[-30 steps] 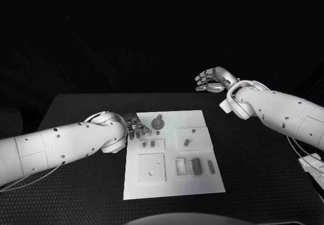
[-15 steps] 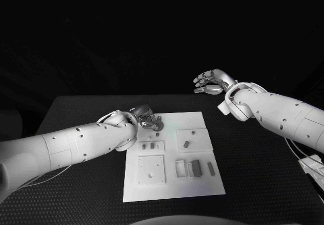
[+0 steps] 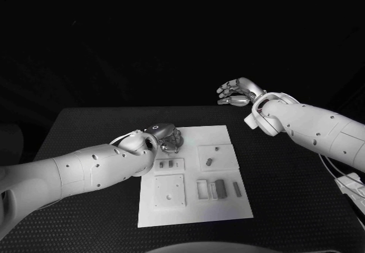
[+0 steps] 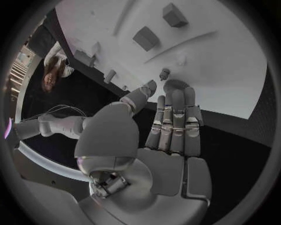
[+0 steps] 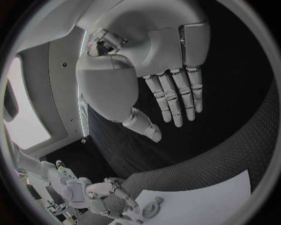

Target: Assemble the parts on the task board

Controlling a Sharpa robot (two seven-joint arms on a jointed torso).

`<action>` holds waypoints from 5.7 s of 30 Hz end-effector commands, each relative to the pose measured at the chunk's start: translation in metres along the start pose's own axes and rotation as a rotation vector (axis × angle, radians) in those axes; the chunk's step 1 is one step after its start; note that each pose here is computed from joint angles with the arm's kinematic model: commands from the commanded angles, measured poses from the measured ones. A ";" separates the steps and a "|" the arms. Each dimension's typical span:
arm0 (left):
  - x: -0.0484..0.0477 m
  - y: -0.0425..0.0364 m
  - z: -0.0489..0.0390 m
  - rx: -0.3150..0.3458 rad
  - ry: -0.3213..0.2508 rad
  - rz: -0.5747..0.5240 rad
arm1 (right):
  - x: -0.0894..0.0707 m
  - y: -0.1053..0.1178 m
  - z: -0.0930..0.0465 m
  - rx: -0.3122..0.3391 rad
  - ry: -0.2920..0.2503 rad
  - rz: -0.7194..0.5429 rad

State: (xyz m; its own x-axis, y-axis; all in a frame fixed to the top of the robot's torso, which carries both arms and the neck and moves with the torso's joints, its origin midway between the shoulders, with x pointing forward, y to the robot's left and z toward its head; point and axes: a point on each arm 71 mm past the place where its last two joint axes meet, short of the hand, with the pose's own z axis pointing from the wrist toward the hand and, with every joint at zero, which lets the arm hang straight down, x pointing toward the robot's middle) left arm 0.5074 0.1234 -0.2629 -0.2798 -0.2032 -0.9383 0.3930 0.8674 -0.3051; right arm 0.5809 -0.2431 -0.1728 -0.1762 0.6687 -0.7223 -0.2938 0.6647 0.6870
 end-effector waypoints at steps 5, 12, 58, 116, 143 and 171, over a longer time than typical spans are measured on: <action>0.0034 -0.0088 -0.0009 0.079 0.014 0.076 | 0.002 0.002 0.001 -0.012 0.015 0.002; 0.0092 -0.0079 -0.0004 0.070 0.069 0.107 | 0.002 0.002 0.000 -0.012 0.015 0.002; 0.0324 -0.0039 0.0051 0.038 0.162 0.169 | 0.005 0.003 0.000 -0.018 0.026 0.008; 0.0210 0.0025 -0.0010 0.080 0.039 0.063 | 0.005 0.003 0.000 -0.019 0.025 0.009; -0.0098 0.0210 -0.0151 0.040 0.062 -0.012 | 0.001 0.000 -0.002 -0.012 0.020 0.006; -0.0038 0.0296 -0.0187 0.026 0.116 0.036 | 0.002 0.000 -0.002 -0.013 0.021 0.006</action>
State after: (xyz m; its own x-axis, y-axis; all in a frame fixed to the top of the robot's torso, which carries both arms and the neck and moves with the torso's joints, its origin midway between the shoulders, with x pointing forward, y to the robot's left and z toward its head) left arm 0.5041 0.1597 -0.2644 -0.3558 -0.1353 -0.9247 0.4169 0.8626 -0.2866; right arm 0.5793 -0.2445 -0.1740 -0.1864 0.6674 -0.7210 -0.2937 0.6624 0.6891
